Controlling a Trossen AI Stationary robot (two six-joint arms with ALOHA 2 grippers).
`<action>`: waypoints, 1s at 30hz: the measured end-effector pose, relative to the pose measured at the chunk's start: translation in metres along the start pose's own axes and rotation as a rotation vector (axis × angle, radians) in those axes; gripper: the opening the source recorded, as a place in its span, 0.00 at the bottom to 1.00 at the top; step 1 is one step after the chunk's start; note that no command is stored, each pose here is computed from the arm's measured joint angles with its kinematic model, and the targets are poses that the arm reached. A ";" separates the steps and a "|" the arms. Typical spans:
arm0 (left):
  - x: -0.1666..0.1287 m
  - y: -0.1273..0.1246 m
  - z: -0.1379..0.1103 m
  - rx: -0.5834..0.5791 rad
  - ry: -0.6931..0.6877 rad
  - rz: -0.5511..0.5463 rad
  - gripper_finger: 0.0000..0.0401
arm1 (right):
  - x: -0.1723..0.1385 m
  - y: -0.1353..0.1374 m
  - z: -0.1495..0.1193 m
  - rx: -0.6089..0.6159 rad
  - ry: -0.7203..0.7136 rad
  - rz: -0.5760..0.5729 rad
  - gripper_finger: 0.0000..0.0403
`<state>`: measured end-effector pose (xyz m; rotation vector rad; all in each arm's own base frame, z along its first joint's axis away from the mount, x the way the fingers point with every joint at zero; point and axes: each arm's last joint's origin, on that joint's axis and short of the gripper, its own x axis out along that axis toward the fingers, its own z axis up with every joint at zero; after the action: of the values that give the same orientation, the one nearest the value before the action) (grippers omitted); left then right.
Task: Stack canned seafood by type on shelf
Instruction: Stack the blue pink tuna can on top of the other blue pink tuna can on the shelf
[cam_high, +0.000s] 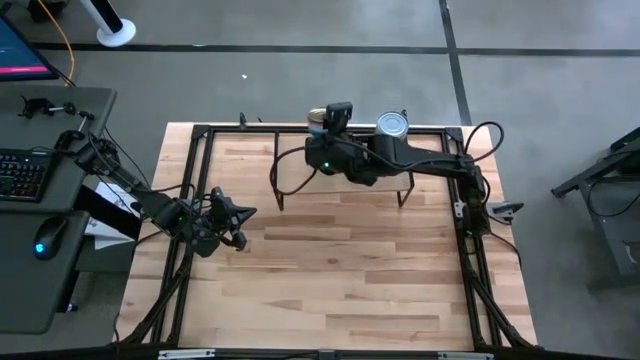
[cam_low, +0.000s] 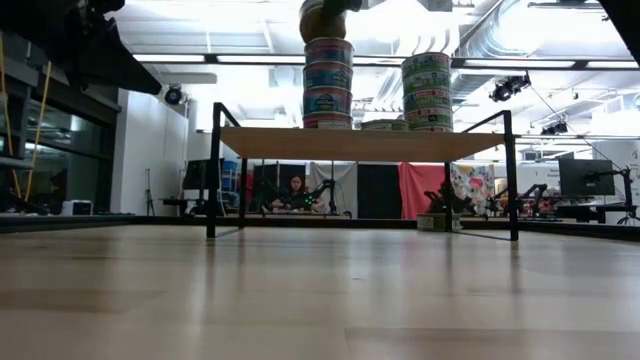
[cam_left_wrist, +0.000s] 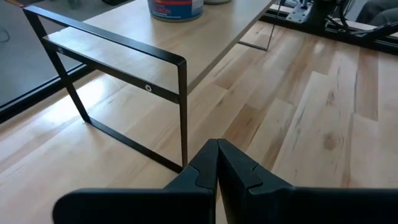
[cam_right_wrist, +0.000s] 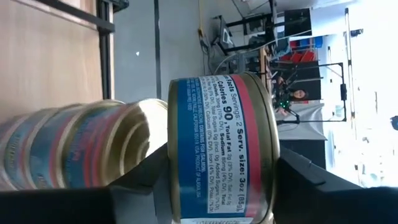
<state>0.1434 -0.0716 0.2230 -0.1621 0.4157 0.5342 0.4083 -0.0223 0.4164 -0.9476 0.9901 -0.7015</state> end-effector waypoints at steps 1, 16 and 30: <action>0.000 0.000 0.000 0.000 0.000 0.000 0.00 | 0.001 0.000 0.000 -0.006 0.003 0.000 0.44; 0.000 0.000 0.000 0.000 -0.002 0.002 0.00 | 0.011 -0.002 -0.008 0.017 0.028 0.042 0.49; 0.000 0.000 0.000 0.000 -0.002 0.002 0.00 | 0.013 -0.003 -0.009 0.021 0.028 0.050 0.50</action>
<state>0.1434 -0.0715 0.2231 -0.1615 0.4141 0.5363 0.4054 -0.0378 0.4122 -0.8943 1.0253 -0.6838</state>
